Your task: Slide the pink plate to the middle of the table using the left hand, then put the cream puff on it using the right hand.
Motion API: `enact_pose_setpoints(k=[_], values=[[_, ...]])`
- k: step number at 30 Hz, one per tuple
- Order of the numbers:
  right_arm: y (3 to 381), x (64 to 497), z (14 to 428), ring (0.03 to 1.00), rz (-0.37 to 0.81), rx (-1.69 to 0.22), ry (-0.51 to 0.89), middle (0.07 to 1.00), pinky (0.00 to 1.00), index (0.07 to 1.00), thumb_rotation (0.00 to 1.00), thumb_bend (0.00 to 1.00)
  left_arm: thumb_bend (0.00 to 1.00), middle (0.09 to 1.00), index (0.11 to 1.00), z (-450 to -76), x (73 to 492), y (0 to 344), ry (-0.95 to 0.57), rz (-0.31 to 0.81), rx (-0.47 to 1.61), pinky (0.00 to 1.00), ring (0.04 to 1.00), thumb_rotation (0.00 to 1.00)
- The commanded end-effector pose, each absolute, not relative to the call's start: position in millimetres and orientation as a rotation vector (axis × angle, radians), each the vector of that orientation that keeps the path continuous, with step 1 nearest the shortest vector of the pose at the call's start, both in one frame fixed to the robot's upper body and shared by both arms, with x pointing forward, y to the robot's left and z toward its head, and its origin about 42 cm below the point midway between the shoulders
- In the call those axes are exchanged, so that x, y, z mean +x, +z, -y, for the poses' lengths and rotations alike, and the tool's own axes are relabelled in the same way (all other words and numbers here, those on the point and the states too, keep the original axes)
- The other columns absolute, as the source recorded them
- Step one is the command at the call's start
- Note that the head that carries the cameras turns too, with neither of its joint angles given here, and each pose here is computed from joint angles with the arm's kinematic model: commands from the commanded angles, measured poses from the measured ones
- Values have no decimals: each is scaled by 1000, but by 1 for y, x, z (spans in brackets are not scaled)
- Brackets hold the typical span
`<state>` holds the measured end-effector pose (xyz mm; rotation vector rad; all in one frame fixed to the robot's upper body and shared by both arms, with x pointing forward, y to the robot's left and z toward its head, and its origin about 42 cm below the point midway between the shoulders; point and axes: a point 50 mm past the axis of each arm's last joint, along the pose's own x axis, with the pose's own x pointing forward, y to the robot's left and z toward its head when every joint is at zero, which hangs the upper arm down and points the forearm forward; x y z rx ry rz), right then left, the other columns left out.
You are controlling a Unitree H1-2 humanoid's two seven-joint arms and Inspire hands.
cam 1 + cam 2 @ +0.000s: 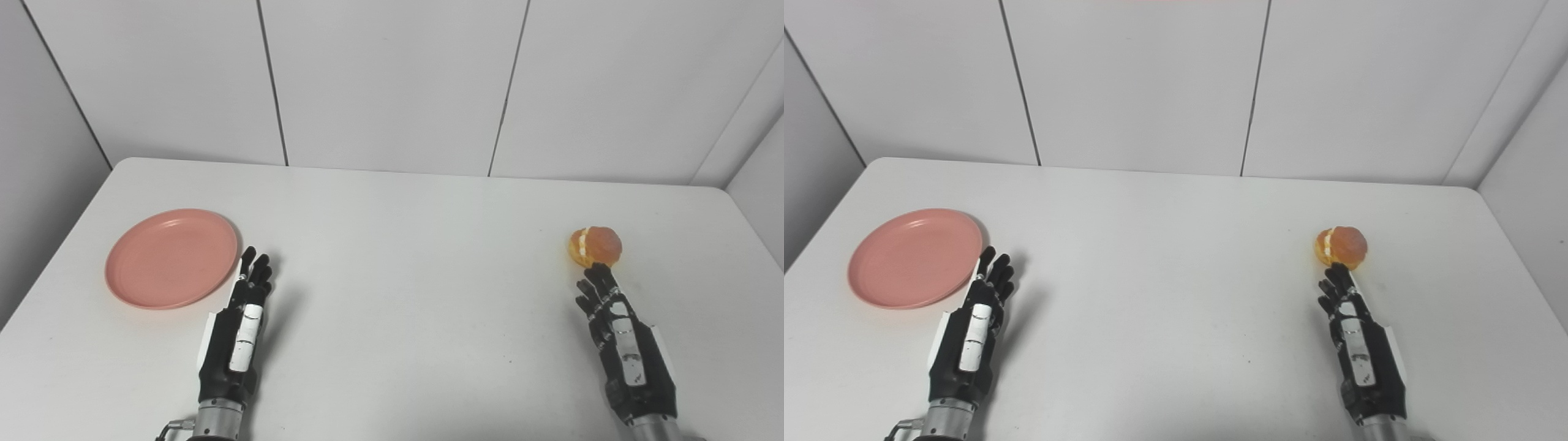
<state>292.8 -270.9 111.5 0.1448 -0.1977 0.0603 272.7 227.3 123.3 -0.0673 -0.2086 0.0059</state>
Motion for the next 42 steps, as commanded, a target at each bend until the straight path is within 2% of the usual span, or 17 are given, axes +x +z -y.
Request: enact_pose_setpoints(k=[1, 9, 18, 26, 28, 31, 34, 38, 42], values=[[101, 286, 283, 965, 201, 138, 50, 958, 990, 932, 850, 862, 771, 989, 991, -214, 269, 114, 4, 200, -79, 1000, 997, 869], [93, 287, 297, 980, 184, 155, 69, 972, 1000, 944, 848, 854, 667, 1000, 1000, -200, 270, 113, 4, 197, -75, 1000, 1000, 900], [86, 290, 302, 967, 170, 168, 74, 955, 991, 940, 845, 844, 671, 1000, 1000, -196, 275, 105, 9, 198, -41, 1000, 1000, 930], [84, 281, 301, 955, 122, 192, 69, 938, 966, 920, 849, 823, 668, 1000, 1000, -197, 273, 109, 19, 232, -96, 1000, 1000, 902], [84, 279, 300, 952, 106, 196, 57, 931, 964, 911, 853, 810, 679, 998, 998, -196, 275, 115, 16, 251, -126, 1000, 1000, 888], [85, 277, 300, 957, 90, 219, 53, 941, 975, 924, 862, 764, 791, 965, 963, -195, 277, 128, 16, 277, -141, 1000, 976, 883], [85, 277, 299, 948, 82, 235, 48, 938, 964, 925, 857, 754, 812, 944, 942, -194, 282, 149, 4, 353, -149, 999, 954, 873], [83, 276, 298, 936, 73, 238, 39, 928, 939, 922, 854, 730, 821, 923, 923, -198, 292, 181, -15, 436, -155, 931, 918, 851], [83, 274, 297, 924, 65, 245, 29, 914, 912, 908, 817, 727, 821, 916, 898, -216, 305, 207, -17, 491, -129, 940, 912, 855]])
